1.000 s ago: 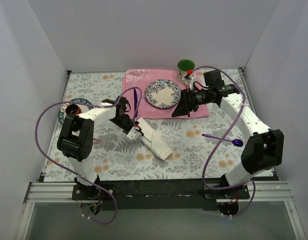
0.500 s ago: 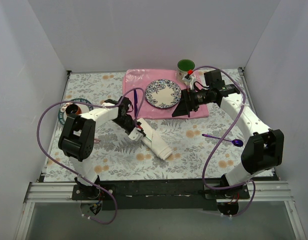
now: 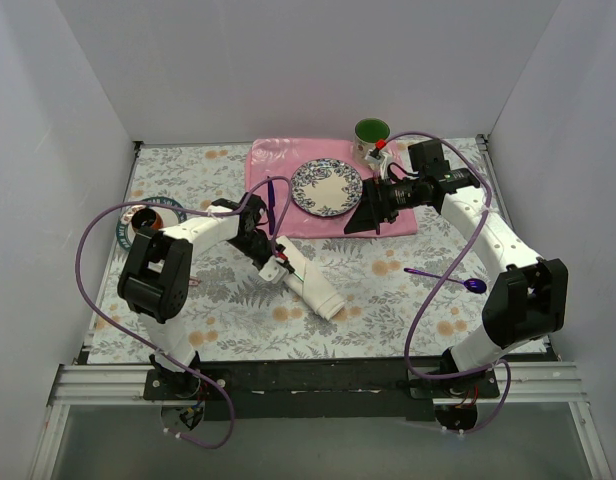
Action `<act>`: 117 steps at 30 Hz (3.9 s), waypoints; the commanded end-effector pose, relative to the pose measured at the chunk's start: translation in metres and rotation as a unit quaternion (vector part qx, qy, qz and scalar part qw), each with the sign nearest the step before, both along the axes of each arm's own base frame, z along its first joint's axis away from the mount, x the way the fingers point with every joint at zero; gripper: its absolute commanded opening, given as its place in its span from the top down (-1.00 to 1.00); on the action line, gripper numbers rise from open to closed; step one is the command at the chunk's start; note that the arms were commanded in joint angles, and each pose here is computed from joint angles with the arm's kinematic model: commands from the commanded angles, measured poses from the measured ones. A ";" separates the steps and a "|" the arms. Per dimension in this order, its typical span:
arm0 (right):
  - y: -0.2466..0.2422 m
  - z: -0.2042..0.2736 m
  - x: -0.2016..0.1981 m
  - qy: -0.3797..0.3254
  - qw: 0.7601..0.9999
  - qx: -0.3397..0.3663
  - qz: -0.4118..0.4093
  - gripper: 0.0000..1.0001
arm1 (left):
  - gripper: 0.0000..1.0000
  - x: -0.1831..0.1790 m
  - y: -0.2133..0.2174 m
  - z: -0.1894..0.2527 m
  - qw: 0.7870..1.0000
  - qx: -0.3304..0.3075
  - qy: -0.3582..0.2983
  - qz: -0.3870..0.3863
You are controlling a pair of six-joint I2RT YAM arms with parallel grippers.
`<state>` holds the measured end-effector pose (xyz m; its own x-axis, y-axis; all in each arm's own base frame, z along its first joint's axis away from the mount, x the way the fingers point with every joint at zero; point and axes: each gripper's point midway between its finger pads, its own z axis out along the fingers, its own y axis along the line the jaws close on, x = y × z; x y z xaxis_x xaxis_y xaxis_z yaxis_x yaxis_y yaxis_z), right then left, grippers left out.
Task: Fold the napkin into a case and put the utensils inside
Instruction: Insert the fork into the folded napkin, then pick up the spoon from the corner of the board.
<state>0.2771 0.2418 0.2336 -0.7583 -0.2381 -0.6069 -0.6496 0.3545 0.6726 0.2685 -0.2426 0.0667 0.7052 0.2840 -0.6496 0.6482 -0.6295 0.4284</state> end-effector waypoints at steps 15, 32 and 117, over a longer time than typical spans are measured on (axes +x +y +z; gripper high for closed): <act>-0.001 0.013 -0.001 -0.019 1.000 0.018 0.006 -0.97 | 0.99 -0.003 -0.019 0.020 0.972 -0.082 -0.163 -0.148; -0.002 0.012 -0.004 -0.019 1.000 0.013 0.005 -0.97 | 0.94 -0.002 -0.022 0.019 0.971 -0.085 -0.165 -0.149; -0.264 -0.208 -0.018 -0.174 0.841 -0.504 0.092 0.97 | -0.03 -0.038 0.023 0.126 0.976 -0.132 -0.011 0.174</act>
